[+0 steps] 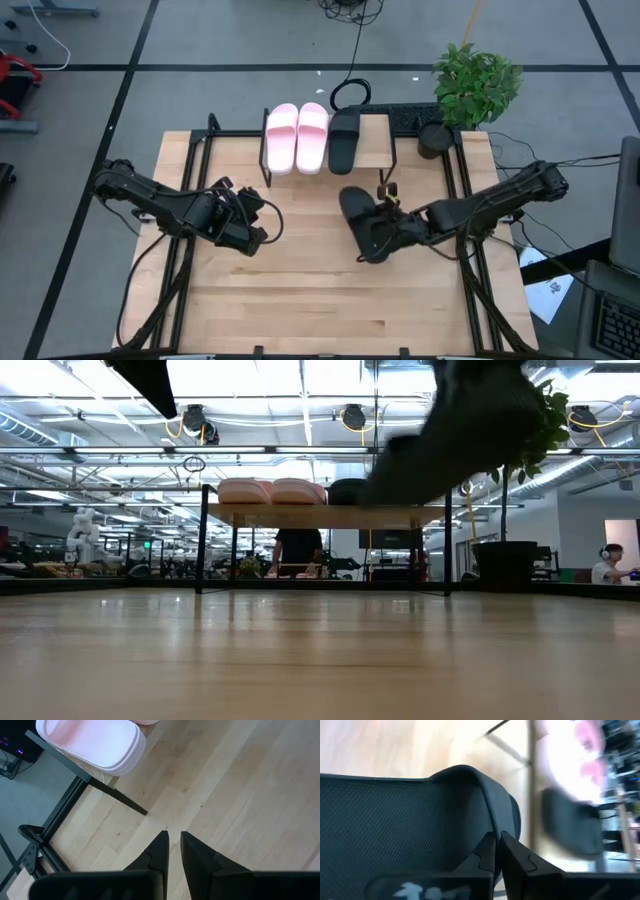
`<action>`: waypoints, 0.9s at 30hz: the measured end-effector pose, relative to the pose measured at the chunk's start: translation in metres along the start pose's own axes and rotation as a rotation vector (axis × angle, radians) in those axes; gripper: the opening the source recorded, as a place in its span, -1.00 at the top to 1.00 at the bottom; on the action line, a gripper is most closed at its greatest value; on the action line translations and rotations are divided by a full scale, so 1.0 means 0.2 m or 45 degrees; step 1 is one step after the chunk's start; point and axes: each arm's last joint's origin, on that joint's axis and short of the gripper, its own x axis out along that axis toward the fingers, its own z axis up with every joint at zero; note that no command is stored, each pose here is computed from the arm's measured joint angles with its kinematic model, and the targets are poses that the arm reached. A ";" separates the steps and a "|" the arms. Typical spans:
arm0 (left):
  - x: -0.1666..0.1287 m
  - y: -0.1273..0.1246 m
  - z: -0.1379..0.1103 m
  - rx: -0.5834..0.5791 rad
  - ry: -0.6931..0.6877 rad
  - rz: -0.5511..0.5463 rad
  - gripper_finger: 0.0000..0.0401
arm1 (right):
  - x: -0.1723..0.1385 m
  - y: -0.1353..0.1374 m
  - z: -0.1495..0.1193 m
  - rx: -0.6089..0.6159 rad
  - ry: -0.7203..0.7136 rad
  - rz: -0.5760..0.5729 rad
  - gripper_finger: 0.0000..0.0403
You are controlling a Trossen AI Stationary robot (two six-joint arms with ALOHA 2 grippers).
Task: Pick and place slides into the shelf
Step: Put the black slipper on the shelf
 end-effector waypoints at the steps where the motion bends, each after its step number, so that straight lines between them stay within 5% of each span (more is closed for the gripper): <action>1: 0.00 0.00 0.00 0.000 0.000 0.000 0.77 | -0.03 -0.04 0.03 -0.003 -0.009 -0.034 0.99; 11: 0.00 0.00 0.00 0.016 0.000 0.000 0.77 | -0.10 -0.43 0.12 -0.011 0.111 -0.436 1.00; 19: 0.00 0.00 0.00 0.061 -0.001 0.001 0.77 | 0.10 -0.70 -0.05 0.117 0.330 -0.459 1.00; 27: 0.00 0.00 0.00 0.112 -0.039 0.035 0.77 | 0.19 -0.88 -0.17 0.184 0.342 -0.420 1.00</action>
